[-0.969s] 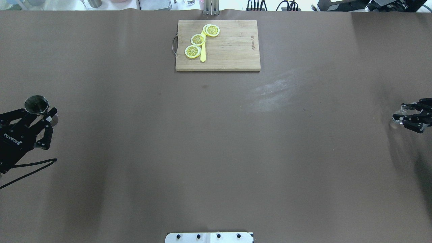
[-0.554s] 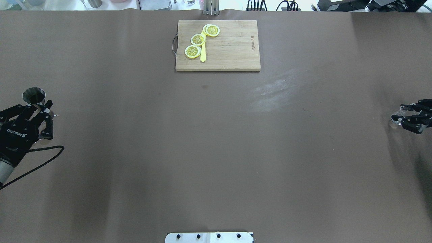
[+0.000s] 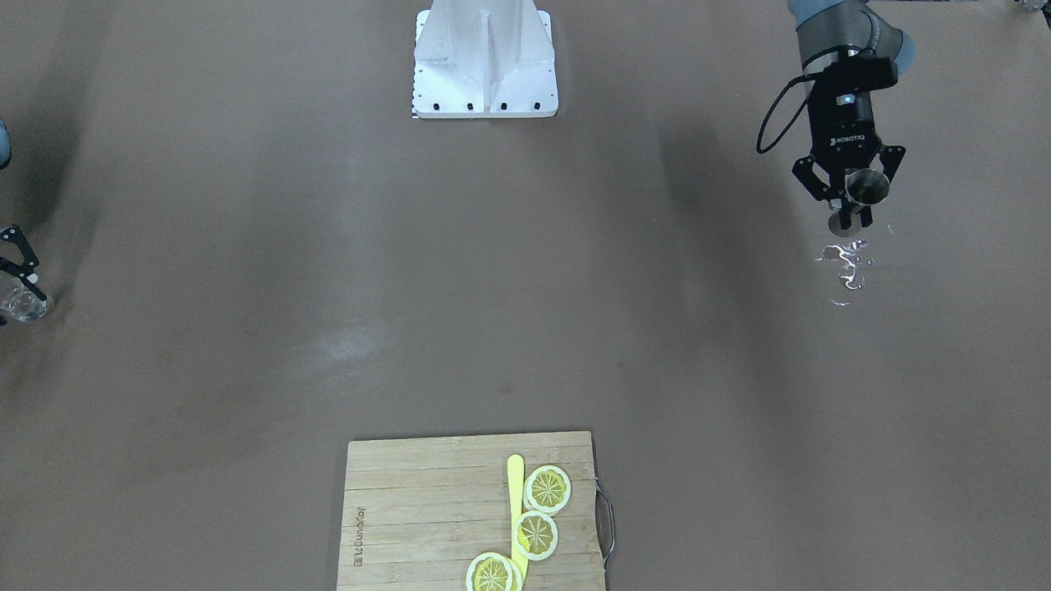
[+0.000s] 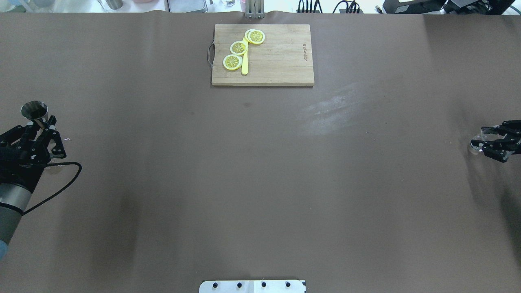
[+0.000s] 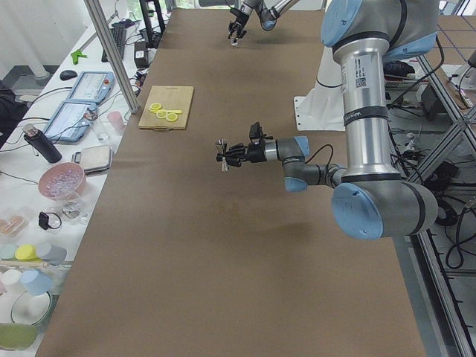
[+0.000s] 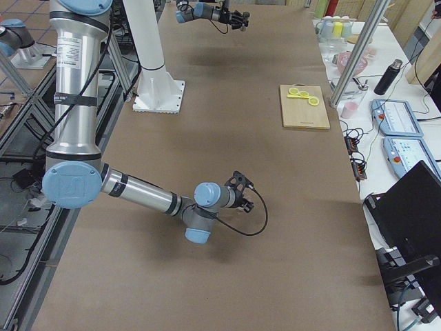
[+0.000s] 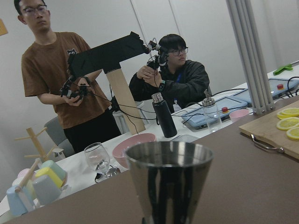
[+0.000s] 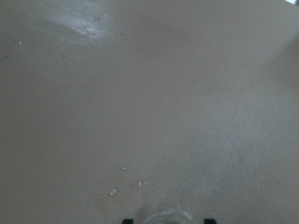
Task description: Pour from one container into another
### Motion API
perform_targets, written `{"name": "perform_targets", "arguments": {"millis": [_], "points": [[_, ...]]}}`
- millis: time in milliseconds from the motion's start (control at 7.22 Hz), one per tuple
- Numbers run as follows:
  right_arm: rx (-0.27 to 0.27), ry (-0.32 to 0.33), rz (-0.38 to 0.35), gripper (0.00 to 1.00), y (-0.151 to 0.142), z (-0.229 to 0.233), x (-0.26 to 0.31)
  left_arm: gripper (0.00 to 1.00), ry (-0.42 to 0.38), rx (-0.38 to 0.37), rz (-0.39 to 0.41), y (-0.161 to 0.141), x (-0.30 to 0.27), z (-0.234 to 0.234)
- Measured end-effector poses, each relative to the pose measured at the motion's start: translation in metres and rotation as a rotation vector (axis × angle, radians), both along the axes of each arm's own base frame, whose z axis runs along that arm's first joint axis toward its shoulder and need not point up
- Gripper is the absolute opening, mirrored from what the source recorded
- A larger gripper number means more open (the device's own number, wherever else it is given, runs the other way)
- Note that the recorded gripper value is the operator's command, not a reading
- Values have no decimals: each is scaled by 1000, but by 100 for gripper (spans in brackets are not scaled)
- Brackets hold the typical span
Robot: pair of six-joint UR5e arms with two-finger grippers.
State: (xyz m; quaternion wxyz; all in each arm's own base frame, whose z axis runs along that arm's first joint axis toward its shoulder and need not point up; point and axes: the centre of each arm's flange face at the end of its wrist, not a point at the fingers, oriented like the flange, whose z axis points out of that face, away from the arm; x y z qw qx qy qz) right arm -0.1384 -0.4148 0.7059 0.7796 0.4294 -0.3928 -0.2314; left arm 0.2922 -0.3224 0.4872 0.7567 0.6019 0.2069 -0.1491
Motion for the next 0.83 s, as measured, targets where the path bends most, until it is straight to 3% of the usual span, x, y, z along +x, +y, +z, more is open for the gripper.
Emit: {"name": "perform_targets", "arguments": {"millis": [831], "points": [[17,-18,-8,100,12,7,5,0,170,-200,-276,-49,27,22]]}}
